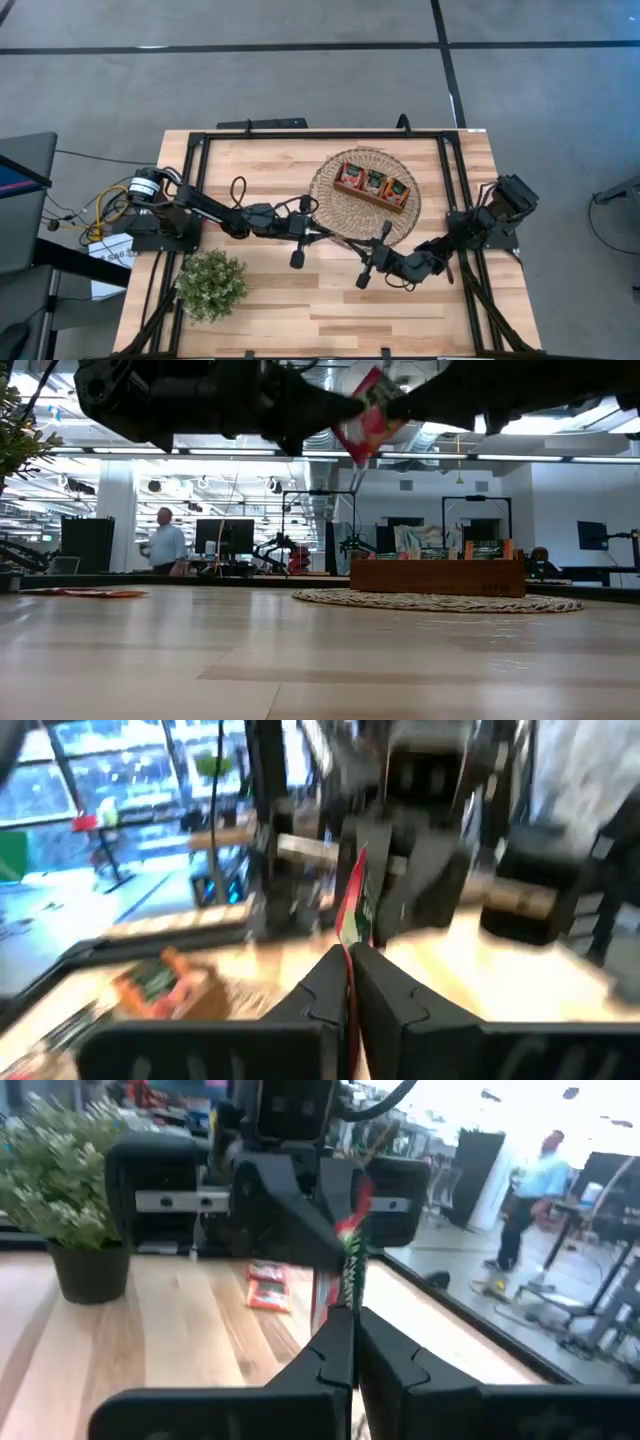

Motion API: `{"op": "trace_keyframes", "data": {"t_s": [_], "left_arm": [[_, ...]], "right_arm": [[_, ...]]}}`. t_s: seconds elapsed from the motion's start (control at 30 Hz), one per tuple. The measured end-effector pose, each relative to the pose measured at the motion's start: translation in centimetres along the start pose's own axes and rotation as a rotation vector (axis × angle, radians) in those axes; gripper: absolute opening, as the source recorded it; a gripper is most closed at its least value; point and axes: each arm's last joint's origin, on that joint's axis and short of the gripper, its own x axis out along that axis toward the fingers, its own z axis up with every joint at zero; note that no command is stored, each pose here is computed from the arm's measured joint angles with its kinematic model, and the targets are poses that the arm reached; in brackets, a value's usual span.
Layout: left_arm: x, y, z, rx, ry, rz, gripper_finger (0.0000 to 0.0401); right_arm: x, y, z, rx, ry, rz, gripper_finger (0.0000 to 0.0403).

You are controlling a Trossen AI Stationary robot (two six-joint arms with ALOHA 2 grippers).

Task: Pick & Place Tea
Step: Put the red tea bag into the left section of the wooden organizer

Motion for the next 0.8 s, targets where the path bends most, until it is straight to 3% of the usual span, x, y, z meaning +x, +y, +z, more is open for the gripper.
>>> {"op": "trace_keyframes", "data": {"t_s": [0.1, 0.27, 0.4, 0.53, 0.8], "left_arm": [[-0.2, 0.1, -0.2, 0.051, 0.108, 0.019, 0.0033], [0.3, 0.6, 0.8, 0.111, 0.313, 0.111, 0.0092], [1.1, 0.2, 1.4, 0.151, 0.324, 0.112, 0.0135], [1.2, -0.5, 1.5, 0.216, 0.326, 0.085, 0.0158], [1.3, -0.3, 0.7, 0.223, 0.369, 0.081, 0.0158]], "right_arm": [[0.0, -0.4, 0.2, 0.016, 0.071, 0.003, 0.0002], [1.2, -1.7, 0.7, 0.052, 0.306, 0.021, 0.0001], [2.6, -2.4, 0.8, 0.096, 0.475, 0.073, 0.0000], [3.4, -2.2, 0.2, 0.076, 0.527, 0.099, 0.0000], [3.4, -2.1, 0.7, 0.086, 0.501, 0.123, 0.0000]]}}
